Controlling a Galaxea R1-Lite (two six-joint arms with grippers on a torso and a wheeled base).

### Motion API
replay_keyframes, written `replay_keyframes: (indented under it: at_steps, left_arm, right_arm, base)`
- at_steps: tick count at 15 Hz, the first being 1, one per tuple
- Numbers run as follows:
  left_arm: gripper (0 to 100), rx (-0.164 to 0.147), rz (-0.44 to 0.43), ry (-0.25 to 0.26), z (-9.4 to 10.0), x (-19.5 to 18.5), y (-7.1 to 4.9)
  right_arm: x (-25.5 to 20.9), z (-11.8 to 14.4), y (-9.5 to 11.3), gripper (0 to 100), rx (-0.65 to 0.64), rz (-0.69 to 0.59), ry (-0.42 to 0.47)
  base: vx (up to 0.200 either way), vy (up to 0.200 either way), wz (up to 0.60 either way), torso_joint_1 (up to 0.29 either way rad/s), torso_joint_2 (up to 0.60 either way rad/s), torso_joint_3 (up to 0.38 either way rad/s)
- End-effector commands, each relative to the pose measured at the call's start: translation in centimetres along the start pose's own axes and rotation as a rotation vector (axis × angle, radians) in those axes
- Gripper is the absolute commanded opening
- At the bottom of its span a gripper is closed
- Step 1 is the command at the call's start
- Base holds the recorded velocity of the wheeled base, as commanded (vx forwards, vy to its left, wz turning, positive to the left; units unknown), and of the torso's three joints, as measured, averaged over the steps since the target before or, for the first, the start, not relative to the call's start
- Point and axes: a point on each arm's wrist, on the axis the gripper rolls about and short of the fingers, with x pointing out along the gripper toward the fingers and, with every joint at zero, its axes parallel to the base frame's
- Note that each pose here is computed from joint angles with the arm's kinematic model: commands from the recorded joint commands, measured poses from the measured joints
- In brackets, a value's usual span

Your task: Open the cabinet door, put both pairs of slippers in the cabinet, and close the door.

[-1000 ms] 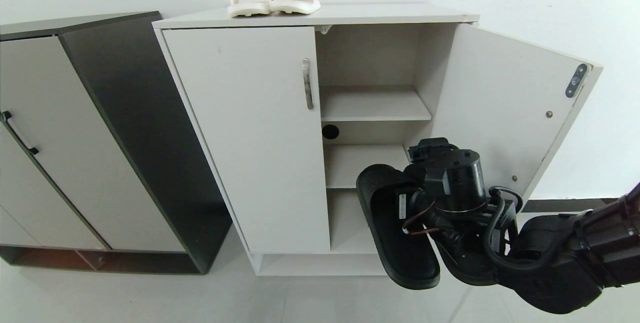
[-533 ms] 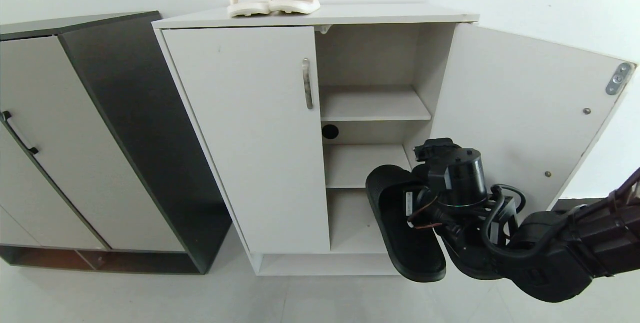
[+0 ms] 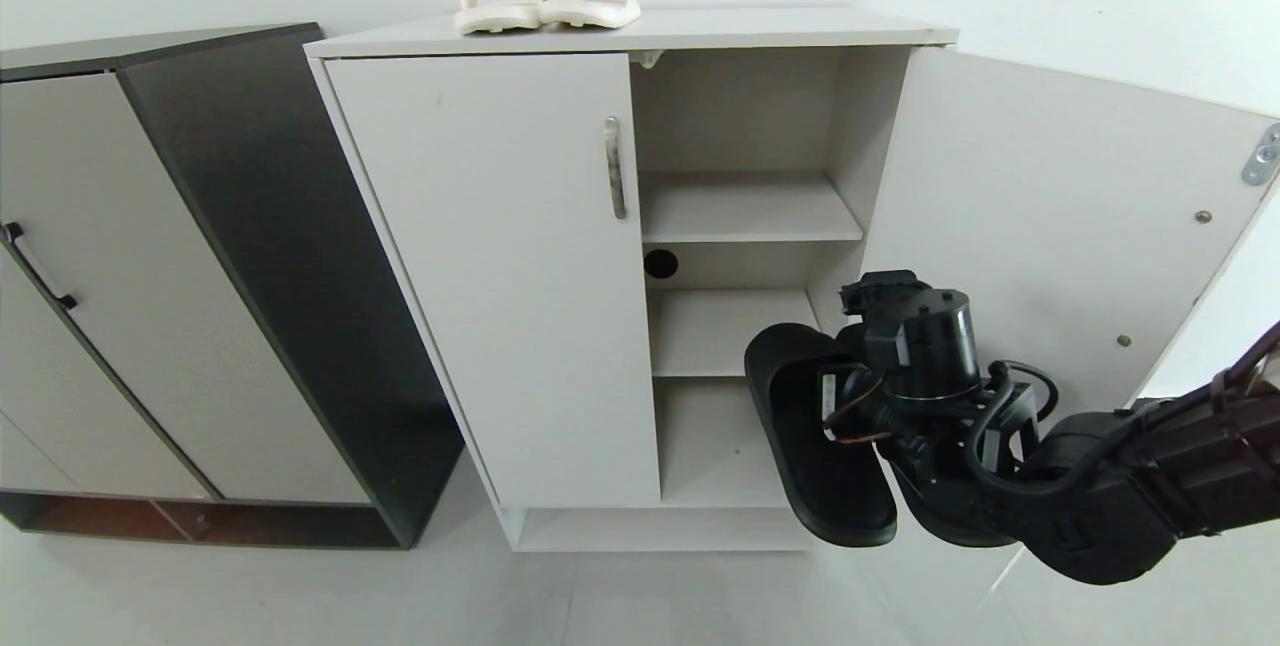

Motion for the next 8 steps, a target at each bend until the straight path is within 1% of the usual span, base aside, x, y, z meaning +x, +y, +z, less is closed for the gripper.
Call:
replay_keyframes:
  at_steps: [1, 8]
  left_arm:
    - [0, 0.000, 0.000, 0.001, 0.01, 0.01, 0.00]
    - [0, 0.000, 0.000, 0.001, 0.01, 0.01, 0.00]
  right_arm:
    - [0.23, -0.06, -0.12, 0, 0.000, -0.007, 0.002]
    - [0.60, -0.49, -0.07, 0, -0.010, -0.014, 0.013]
  base:
    - [0.000, 0.000, 0.00, 0.000, 0.00, 0.000]
    - [0.000, 0.000, 0.00, 0.000, 0.00, 0.000]
